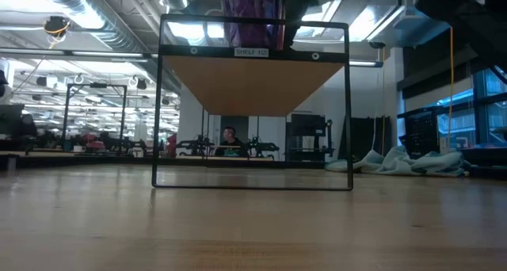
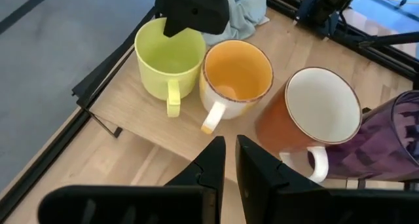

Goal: Stack small to large cups/mugs on shelf
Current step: Put the light yellow mug on the shelf

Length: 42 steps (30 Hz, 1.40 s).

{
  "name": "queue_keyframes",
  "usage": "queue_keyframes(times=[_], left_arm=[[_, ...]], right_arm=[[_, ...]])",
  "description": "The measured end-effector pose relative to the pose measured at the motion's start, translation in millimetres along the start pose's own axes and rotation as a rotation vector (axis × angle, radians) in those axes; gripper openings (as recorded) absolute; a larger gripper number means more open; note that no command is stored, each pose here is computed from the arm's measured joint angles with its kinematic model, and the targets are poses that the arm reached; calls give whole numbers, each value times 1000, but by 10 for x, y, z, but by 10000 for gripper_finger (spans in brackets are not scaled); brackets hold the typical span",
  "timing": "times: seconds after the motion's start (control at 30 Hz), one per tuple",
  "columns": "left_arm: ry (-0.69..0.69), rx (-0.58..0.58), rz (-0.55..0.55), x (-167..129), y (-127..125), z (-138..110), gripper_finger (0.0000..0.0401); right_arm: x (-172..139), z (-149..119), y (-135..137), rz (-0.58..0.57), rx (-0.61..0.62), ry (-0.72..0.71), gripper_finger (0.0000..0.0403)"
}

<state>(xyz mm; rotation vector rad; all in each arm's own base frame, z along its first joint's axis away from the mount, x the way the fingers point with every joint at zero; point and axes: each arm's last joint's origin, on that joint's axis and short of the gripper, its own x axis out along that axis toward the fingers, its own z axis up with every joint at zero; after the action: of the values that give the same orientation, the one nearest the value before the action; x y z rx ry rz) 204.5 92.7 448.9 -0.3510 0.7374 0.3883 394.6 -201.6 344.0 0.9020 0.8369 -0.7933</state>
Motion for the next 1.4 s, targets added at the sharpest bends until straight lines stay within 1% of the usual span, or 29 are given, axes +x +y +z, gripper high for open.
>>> queue_keyframes(times=[0.23, 0.43, 0.53, 0.67, 0.97, 1.23, 1.4], left_arm=[[-5, 9, 27, 24, 11, -3, 30], [64, 2, 29, 327, 54, -119, 30], [111, -12, 36, 497, 83, -212, 30], [125, -23, 31, 631, 75, -274, 30], [45, 8, -13, 655, -39, -214, 30], [49, 6, -10, 655, -34, -217, 30], [49, 11, -10, 655, -34, -217, 30]], right_arm=[[-60, -20, 80, 31, -15, -23, 52], [-78, -20, 89, 38, -27, -30, 52], [-79, -24, 77, 15, -44, -35, 52], [-78, -28, 69, 1, -46, -37, 52], [-48, -3, 14, -30, -43, -37, 52], [-7, 34, 37, -6, -63, -74, 52], [-7, 32, 35, -8, -65, -72, 52]])
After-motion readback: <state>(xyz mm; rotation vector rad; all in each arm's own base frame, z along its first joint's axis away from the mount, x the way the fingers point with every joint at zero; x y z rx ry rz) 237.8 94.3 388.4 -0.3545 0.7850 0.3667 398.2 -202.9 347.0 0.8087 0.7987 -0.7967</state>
